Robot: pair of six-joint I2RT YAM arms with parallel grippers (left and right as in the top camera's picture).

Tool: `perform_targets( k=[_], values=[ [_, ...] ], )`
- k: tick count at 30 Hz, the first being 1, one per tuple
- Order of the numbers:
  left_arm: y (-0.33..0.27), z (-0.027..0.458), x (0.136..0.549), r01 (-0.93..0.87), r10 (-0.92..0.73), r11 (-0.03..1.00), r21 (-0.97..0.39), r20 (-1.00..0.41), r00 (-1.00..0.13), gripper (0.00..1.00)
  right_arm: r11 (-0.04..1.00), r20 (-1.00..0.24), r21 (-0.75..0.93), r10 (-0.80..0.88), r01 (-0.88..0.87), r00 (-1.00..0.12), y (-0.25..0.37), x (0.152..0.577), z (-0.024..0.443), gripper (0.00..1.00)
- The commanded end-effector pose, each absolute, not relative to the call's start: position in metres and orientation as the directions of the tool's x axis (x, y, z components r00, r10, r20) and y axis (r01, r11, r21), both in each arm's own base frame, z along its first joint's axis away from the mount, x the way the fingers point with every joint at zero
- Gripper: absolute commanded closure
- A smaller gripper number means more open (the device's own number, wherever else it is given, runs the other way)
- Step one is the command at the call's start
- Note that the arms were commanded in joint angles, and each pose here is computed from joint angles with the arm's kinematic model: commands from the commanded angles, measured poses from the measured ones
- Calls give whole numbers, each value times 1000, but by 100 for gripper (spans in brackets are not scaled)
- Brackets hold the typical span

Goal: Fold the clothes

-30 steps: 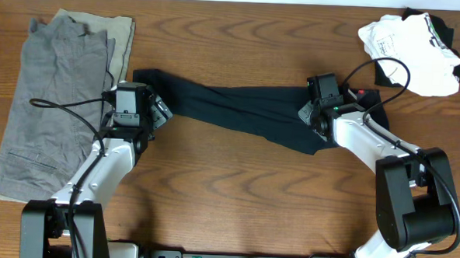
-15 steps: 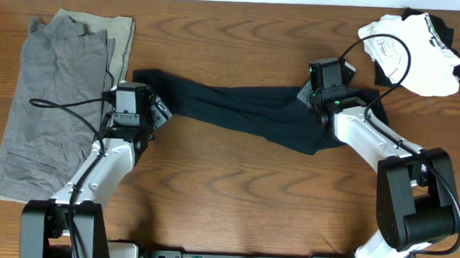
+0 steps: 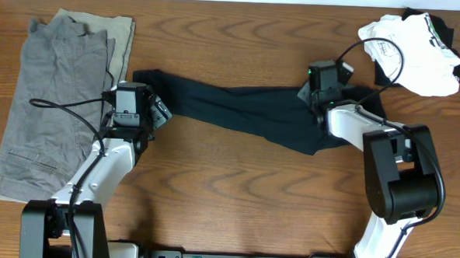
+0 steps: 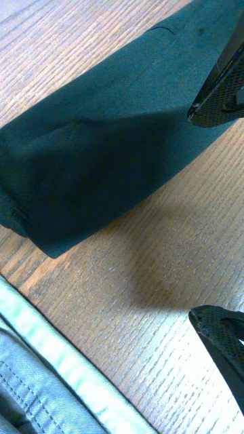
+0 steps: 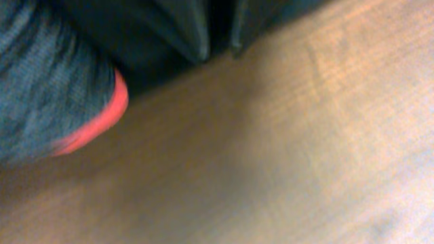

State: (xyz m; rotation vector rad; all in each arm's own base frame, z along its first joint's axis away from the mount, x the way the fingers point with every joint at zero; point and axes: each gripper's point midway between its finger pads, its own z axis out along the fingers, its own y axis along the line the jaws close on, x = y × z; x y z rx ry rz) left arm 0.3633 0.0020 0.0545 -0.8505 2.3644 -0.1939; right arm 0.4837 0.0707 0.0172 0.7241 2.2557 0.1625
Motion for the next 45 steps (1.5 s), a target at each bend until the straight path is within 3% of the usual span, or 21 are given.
perform_targets(
  k=[1, 3, 8, 11, 16, 20, 28, 33, 38, 45],
  values=[
    [2, 64, 367, -517, -614, 786, -338, -517, -596, 15, 838, -657, 336, 536, 431, -530, 61, 496, 31, 80],
    [2, 64, 367, -517, -614, 786, -338, -518, -596, 14, 833, -659, 344, 542, 433, -521, 58, 498, 33, 77],
    [2, 64, 367, -517, -614, 786, -338, -517, -596, 15, 886, -686, 323, 461, 332, -563, 60, 506, 40, 25],
    [2, 64, 367, -515, -611, 789, -335, -519, -598, 14, 917, -692, 311, 398, 248, -602, 66, 509, 50, 2],
    [2, 65, 368, -446, -521, 851, -279, -554, -649, 14, 953, -695, 293, 262, 69, -670, 83, 507, 84, 1],
    [-11, 78, 377, -316, -416, 909, -271, -570, -709, 7, 964, -705, 259, 145, -62, -695, 95, 495, 119, 1],
    [-6, 125, 387, -186, -280, 954, -234, -482, -830, 3, 956, -747, 263, 117, -129, -655, 98, 469, 188, 1],
    [3, 130, 406, -104, -178, 979, -173, -487, -855, 2, 955, -695, 251, 63, -160, -716, 100, 449, 177, 1],
    [-6, 99, 418, 43, -48, 981, -191, -450, -892, 2, 959, -624, 245, 45, -140, -780, 98, 432, 160, 1],
    [9, 59, 423, 27, -51, 981, -192, -392, -918, 4, 959, -598, 249, 43, -135, -800, 97, 426, 156, 1]
  ],
)
